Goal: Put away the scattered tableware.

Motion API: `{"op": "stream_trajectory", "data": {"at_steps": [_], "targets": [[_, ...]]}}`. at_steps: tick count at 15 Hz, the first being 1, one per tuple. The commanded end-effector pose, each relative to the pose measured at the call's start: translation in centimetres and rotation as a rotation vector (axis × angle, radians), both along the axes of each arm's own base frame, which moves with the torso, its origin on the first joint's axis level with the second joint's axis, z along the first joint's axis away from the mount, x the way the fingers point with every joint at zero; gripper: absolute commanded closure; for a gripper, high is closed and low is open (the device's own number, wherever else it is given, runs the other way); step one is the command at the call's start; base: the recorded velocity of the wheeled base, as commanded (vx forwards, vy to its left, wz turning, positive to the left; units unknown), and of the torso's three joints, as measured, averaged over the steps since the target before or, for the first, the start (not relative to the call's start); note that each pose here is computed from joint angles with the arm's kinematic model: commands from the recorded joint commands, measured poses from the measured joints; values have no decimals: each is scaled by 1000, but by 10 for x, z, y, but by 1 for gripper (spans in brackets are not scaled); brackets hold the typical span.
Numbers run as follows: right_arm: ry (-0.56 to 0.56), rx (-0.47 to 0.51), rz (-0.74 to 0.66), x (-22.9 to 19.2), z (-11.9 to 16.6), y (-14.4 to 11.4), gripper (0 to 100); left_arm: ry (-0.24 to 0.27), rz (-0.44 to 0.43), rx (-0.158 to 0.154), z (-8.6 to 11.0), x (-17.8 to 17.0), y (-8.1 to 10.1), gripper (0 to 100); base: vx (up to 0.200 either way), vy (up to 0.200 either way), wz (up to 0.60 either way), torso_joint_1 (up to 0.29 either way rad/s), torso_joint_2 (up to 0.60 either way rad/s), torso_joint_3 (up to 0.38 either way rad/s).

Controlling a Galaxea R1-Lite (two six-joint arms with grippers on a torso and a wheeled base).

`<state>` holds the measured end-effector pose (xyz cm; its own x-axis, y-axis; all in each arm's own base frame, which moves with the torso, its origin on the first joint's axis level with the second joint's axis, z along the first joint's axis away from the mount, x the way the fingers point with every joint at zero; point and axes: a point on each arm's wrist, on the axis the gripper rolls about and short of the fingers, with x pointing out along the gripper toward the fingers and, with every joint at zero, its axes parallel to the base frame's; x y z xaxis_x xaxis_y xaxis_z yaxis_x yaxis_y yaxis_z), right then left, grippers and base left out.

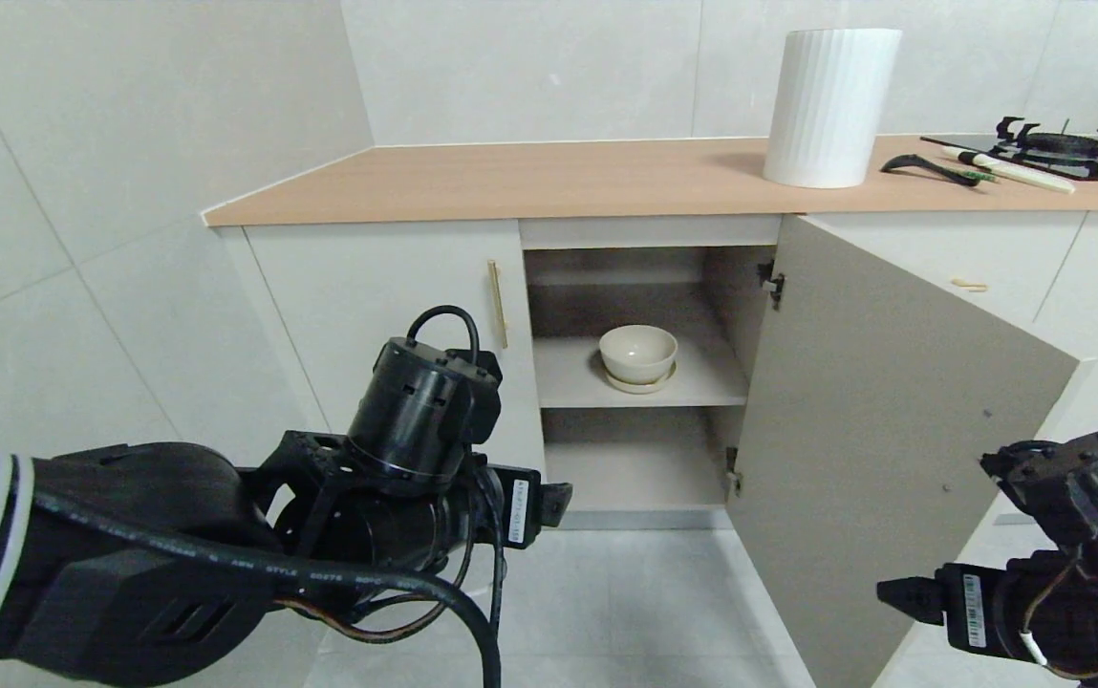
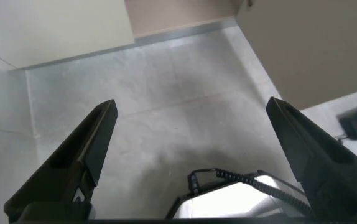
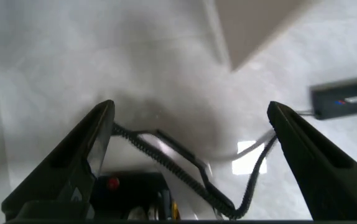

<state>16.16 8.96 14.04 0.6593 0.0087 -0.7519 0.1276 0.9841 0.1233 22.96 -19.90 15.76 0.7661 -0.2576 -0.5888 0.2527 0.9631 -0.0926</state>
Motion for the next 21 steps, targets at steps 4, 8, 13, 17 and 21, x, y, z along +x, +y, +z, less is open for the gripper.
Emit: {"op": "stream_trajectory", "data": {"at_steps": [4, 8, 13, 17, 21], "targets": [[-11, 3, -71, -15, 11, -23, 0, 1, 10, -2, 0, 2, 2, 0, 0, -100, 0, 4, 2, 1], [-92, -41, -239, -9, 30, -61, 0, -19, 14, -20, 1, 4, 2, 0, 0, 0, 0, 0, 0, 0], [-187, -65, -327, 10, 58, -82, 0, -30, 17, -31, 5, 3, 3, 0, 0, 0, 0, 0, 0, 0], [-215, -62, -331, 58, 43, -79, 0, -45, 19, -45, 10, 1, 6, 0, 0, 0, 0, 0, 0, 0], [-193, -65, -333, 98, 22, -76, 0, -49, 25, -49, 11, 2, 7, 0, 0, 0, 0, 0, 0, 0]]}}
